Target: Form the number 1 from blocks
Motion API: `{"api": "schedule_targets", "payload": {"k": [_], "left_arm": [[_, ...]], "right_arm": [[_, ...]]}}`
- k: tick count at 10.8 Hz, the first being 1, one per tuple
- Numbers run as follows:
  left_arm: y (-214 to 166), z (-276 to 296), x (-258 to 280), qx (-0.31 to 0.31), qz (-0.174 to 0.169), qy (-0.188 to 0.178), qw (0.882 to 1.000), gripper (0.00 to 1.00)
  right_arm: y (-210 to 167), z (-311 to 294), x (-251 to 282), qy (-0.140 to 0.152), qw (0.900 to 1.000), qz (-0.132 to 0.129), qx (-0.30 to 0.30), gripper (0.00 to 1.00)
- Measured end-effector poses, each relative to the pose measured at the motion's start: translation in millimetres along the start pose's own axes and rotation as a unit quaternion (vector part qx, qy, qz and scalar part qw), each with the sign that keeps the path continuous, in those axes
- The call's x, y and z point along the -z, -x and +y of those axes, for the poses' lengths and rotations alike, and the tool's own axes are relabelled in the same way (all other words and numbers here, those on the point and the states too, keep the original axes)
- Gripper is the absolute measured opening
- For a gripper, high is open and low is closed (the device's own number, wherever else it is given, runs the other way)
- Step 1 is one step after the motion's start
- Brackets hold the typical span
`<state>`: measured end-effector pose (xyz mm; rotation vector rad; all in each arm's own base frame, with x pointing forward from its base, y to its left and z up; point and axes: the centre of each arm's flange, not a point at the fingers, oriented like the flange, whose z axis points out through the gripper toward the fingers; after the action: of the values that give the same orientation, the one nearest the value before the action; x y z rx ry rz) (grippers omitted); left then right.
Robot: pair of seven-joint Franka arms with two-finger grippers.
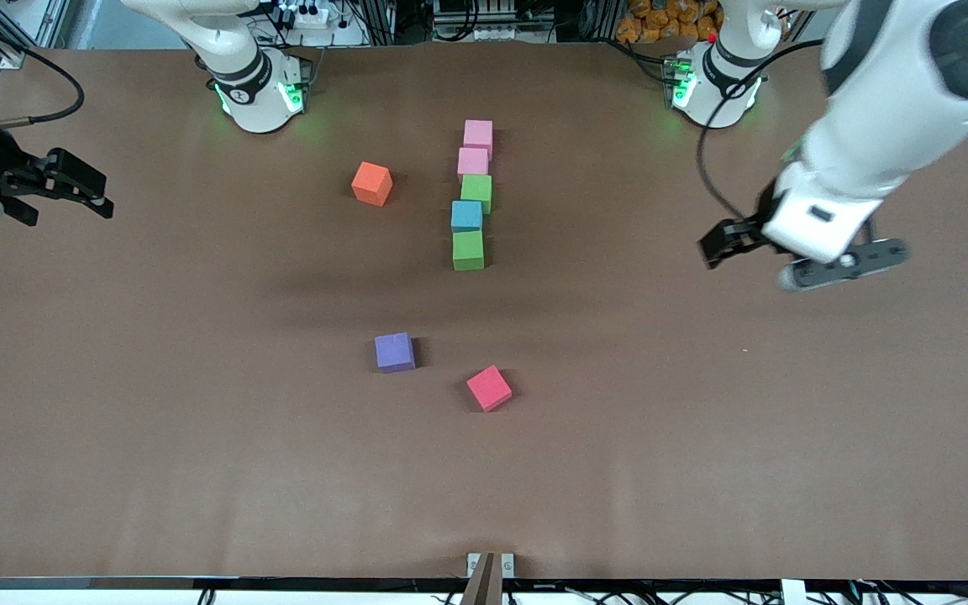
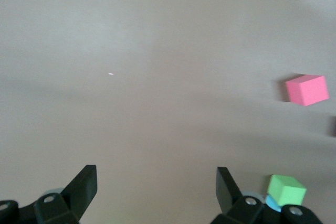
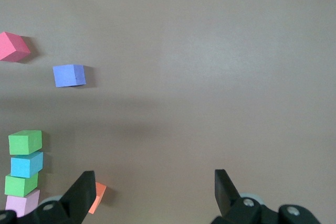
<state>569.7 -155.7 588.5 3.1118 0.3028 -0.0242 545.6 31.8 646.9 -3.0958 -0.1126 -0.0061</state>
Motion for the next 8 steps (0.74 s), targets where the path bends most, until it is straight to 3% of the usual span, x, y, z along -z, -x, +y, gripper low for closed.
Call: {"api": "schedule_targets", "payload": {"k": [3,8], "left_arm": [[-7,-78,23,-0.069,-0.013,-0.009,0.997,1.0],[18,-135,61,-0.102,-0.011,-0.024,0.994,1.0]], "right_arm": [[0,0,-1,0.0,1.0,-0.001,0.0,1.0],[0,1,-2,0.0,1.0,-0.004,-0.001,1.0]]}}
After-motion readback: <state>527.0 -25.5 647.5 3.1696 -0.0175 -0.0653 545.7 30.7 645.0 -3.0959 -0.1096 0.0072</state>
